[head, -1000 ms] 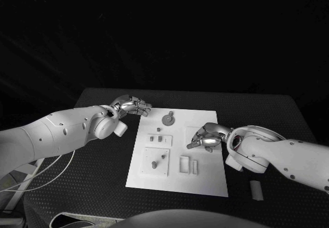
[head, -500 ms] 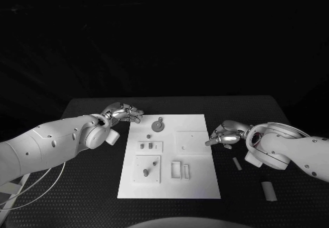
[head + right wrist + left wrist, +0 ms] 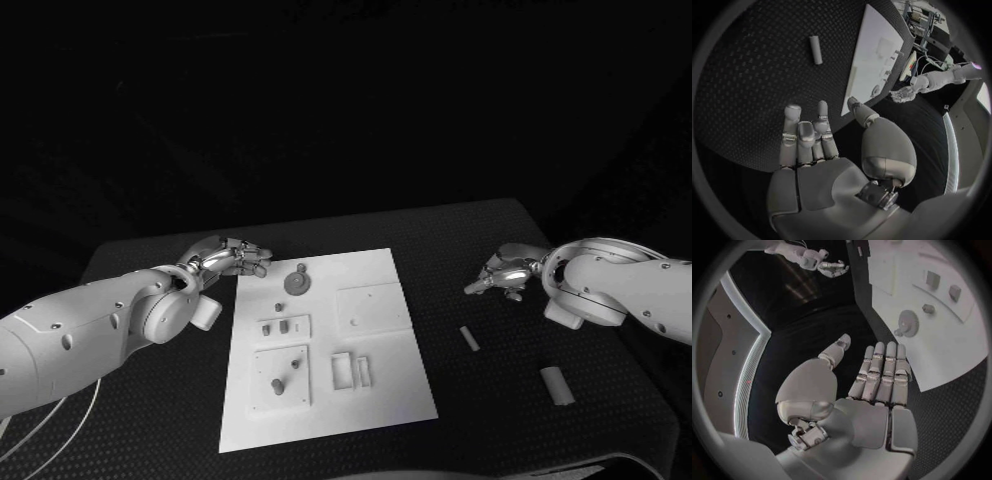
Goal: Assemble the parts on the task board
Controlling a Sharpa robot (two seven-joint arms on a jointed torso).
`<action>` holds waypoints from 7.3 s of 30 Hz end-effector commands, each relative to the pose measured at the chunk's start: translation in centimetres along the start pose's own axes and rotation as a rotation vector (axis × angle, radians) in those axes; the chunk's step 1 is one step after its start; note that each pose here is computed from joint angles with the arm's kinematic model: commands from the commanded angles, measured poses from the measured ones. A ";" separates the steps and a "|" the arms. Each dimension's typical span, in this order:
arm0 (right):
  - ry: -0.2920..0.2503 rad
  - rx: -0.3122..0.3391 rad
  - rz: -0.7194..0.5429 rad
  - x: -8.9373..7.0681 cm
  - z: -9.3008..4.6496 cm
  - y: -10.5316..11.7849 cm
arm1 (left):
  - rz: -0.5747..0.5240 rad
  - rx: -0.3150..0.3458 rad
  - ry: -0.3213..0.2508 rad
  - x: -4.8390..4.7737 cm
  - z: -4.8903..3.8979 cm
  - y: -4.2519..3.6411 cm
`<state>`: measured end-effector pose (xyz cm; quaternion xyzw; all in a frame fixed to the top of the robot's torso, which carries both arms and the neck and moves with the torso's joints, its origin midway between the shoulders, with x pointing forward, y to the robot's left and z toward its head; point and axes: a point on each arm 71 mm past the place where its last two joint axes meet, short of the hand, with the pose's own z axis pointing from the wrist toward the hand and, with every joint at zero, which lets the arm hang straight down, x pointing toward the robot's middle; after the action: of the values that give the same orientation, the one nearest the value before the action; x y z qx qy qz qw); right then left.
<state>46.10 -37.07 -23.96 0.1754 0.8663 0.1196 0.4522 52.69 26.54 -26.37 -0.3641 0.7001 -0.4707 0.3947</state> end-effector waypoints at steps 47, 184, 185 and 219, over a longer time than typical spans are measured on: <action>0.088 0.394 -0.324 -3.8 -5.6 -11.8 | 0.002 0.011 0.019 0.87 0.59 -0.32; 0.271 -0.015 0.118 11.4 0.0 11.4 | 0.008 -0.012 -0.006 -0.14 -0.54 0.34; 0.283 -0.024 0.124 12.0 0.2 12.1 | 0.008 -0.011 -0.008 -0.14 -0.62 0.31; 0.453 -0.112 0.180 19.2 1.7 20.8 | 0.012 0.015 -0.007 0.63 -0.26 -1.35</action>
<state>41.50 -10.28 -31.34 0.2042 0.9146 0.2394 0.2540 52.35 25.78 -25.34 -0.3591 0.7008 -0.4704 0.3983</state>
